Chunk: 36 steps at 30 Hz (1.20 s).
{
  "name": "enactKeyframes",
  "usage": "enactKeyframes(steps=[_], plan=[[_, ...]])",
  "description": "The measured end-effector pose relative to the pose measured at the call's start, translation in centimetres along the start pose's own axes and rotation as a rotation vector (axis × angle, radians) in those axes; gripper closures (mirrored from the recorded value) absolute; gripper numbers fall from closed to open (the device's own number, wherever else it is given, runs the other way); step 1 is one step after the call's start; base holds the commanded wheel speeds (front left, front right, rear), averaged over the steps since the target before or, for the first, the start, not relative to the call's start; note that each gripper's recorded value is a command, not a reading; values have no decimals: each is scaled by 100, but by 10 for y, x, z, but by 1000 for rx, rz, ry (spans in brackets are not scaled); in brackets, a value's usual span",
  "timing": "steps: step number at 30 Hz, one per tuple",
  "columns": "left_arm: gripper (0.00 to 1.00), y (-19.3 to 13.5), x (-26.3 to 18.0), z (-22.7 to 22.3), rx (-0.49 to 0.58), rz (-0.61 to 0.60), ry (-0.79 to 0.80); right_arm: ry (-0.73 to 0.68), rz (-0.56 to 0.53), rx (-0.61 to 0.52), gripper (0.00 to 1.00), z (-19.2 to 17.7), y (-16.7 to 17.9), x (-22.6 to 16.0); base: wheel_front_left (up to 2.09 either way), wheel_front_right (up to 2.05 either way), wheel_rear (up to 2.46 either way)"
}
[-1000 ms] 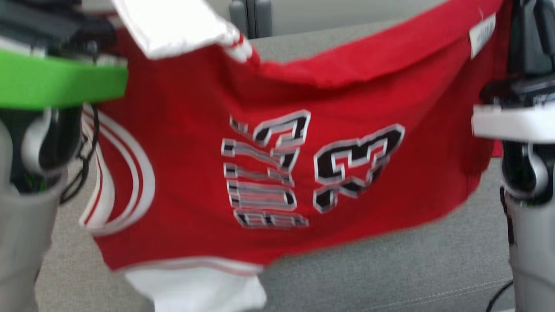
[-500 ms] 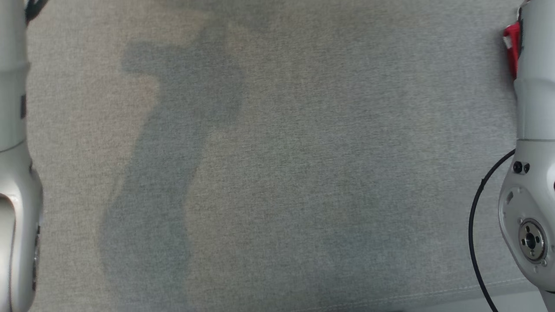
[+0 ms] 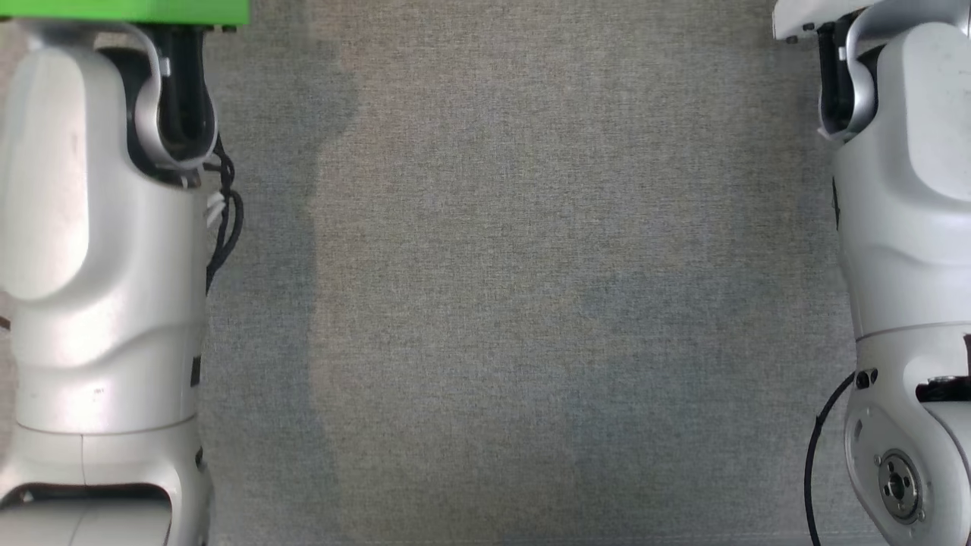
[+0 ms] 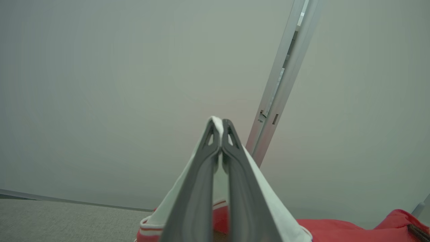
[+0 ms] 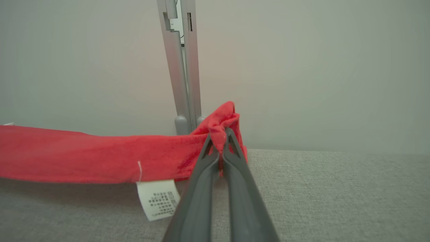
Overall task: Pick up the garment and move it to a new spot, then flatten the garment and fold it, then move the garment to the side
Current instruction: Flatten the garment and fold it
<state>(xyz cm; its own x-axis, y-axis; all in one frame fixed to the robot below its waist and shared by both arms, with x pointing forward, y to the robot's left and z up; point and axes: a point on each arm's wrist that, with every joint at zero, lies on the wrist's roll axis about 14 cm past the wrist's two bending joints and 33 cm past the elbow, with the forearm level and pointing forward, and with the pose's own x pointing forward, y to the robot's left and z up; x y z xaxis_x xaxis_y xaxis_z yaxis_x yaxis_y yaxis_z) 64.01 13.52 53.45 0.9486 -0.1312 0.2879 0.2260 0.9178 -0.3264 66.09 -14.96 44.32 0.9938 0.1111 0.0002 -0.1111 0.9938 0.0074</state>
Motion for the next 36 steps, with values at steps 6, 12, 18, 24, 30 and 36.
enactKeyframes(steps=[6, 12, 18, 24, 30, 36], plan=[[100, 4, -29, -7, 13, 13, 14, 25, -28, 57, 100, -15, -6, -21, 0, 0, 0], [100, 2, -56, 1, -10, 40, 10, -5, -37, 88, 100, 1, -8, -46, 0, 0, 0], [100, -9, -90, 10, -23, 40, 32, -8, -63, 138, 100, 9, -13, -84, 0, 0, 0], [100, -18, -136, 29, -68, 62, 34, -8, -68, 178, 100, 17, -11, -130, 0, 0, 0], [100, -26, -188, 53, -97, 98, 22, -42, -82, 200, 100, 34, -12, -178, 0, 0, 0], [100, -40, -233, 73, -107, 124, 19, -68, -90, 212, 100, 46, -11, -224, 0, 0, 0]])
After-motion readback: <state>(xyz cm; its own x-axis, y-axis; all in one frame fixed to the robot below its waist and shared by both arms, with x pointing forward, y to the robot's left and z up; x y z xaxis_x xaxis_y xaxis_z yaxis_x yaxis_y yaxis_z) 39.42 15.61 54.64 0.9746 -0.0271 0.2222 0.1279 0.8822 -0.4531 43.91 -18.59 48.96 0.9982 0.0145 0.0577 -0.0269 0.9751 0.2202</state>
